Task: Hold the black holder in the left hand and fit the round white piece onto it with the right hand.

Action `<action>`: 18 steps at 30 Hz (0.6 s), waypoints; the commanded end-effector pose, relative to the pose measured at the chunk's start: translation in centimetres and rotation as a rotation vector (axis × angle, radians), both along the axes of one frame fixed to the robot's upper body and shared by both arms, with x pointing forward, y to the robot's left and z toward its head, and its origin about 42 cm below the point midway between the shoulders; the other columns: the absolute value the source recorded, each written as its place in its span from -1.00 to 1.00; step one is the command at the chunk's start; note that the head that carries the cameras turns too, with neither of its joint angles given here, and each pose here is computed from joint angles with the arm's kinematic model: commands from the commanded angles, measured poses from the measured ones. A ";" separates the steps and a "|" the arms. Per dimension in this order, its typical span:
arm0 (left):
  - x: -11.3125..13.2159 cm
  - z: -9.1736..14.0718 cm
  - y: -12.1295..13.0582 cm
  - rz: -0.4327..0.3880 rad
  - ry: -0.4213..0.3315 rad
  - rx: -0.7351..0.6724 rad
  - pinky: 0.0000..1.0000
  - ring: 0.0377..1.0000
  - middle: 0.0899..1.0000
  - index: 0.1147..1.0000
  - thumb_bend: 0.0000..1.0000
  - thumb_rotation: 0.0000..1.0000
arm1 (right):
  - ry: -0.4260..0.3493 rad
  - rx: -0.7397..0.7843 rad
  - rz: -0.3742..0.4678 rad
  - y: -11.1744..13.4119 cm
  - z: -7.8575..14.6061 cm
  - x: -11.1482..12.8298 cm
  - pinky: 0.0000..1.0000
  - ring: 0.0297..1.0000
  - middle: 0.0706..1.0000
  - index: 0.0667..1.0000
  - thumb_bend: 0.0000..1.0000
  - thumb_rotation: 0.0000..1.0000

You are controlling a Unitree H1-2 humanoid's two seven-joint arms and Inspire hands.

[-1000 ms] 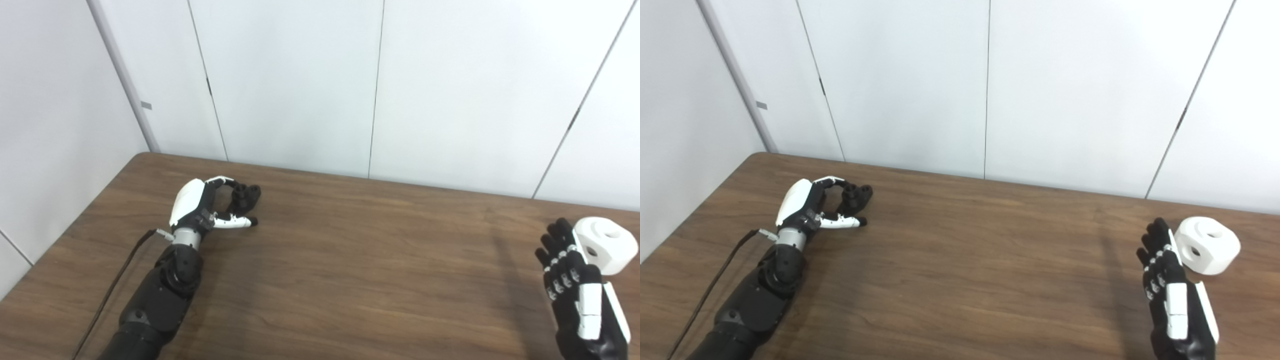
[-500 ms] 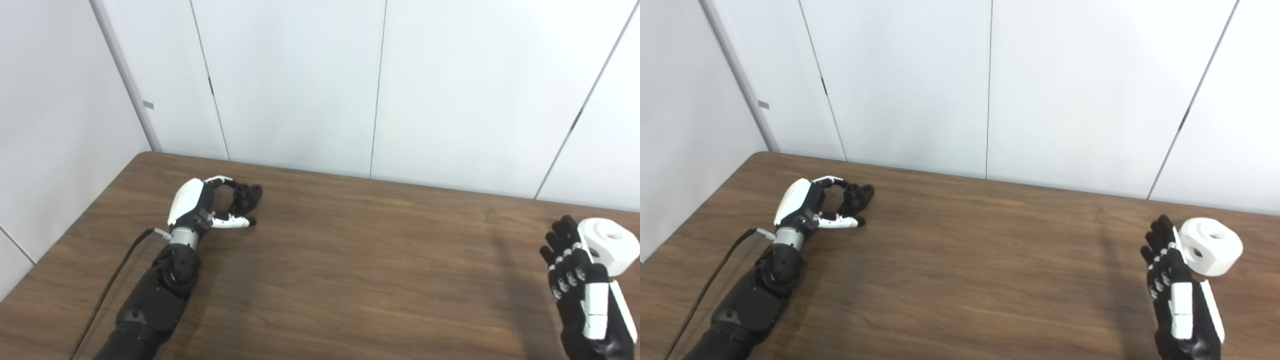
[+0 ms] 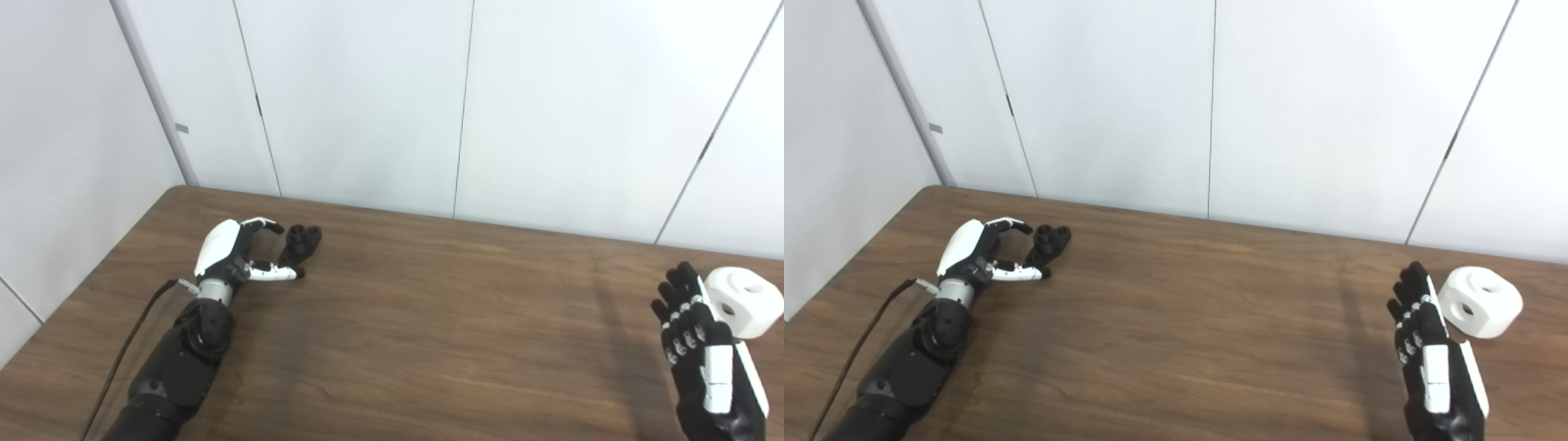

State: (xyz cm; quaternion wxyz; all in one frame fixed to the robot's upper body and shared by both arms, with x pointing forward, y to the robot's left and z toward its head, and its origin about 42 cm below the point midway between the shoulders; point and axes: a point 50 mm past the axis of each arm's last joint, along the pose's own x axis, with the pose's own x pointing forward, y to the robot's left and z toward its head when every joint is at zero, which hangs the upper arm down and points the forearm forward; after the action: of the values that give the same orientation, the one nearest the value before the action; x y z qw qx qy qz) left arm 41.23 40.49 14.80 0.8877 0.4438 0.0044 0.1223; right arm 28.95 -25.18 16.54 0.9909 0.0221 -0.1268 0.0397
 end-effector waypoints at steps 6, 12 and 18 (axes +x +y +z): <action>0.5 2.5 1.4 -0.019 -0.041 0.105 0.77 0.74 0.63 0.34 0.97 -0.73 | -0.091 0.000 0.006 0.5 2.0 0.2 1.00 1.00 1.00 1.00 0.31 0.90; 0.6 2.2 1.2 -0.018 -0.022 0.135 0.78 0.74 0.63 0.34 0.98 -0.72 | -0.091 -0.004 -0.001 0.6 2.0 0.0 1.00 1.00 1.00 1.00 0.33 0.90; 0.9 2.1 0.6 -0.033 -0.019 0.128 0.80 0.74 0.62 0.34 0.98 -0.70 | -0.095 -0.006 -0.006 0.5 2.1 -0.2 1.00 1.00 1.00 1.00 0.31 0.92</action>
State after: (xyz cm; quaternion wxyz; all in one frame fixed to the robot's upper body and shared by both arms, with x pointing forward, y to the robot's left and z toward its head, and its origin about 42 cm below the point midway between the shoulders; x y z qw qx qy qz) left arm 41.20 40.80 14.88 0.8690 0.4827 0.0070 0.1084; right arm 28.50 -24.73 17.08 0.9896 0.0191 -0.1374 0.0391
